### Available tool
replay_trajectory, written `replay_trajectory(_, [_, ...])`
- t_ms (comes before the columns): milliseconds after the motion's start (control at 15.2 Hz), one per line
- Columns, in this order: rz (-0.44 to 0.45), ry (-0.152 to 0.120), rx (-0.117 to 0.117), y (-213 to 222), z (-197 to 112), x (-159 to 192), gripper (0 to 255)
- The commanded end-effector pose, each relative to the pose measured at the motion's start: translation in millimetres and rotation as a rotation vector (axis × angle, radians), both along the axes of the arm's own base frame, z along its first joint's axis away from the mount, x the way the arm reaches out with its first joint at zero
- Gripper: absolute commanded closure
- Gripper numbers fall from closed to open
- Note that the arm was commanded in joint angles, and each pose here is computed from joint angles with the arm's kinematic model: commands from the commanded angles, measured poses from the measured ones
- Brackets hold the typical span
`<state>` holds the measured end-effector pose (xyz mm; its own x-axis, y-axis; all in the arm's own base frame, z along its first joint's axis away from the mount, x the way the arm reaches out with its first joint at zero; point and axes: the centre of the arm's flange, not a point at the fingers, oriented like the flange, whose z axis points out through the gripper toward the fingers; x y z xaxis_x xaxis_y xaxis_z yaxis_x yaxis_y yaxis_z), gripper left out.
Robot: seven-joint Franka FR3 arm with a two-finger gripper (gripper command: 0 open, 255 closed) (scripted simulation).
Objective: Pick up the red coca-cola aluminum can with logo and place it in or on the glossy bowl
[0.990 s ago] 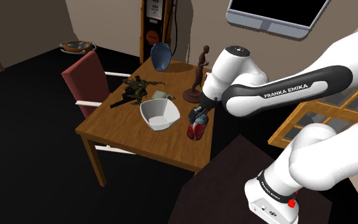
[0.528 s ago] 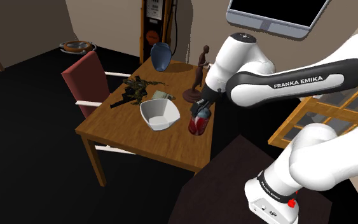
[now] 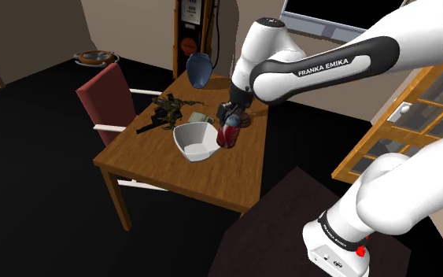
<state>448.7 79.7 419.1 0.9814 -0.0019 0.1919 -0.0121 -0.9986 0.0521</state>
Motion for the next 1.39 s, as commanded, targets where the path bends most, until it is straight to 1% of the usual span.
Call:
replay_trajectory(0, [0.0, -0.001, 0.0, 0, 3, 24, 255])
replay_trajectory(792, [0.0, -0.001, 0.0, 5, 31, 180, 255])
replay_trajectory(1320, [0.0, -0.001, 0.0, 5, -11, 180, 255])
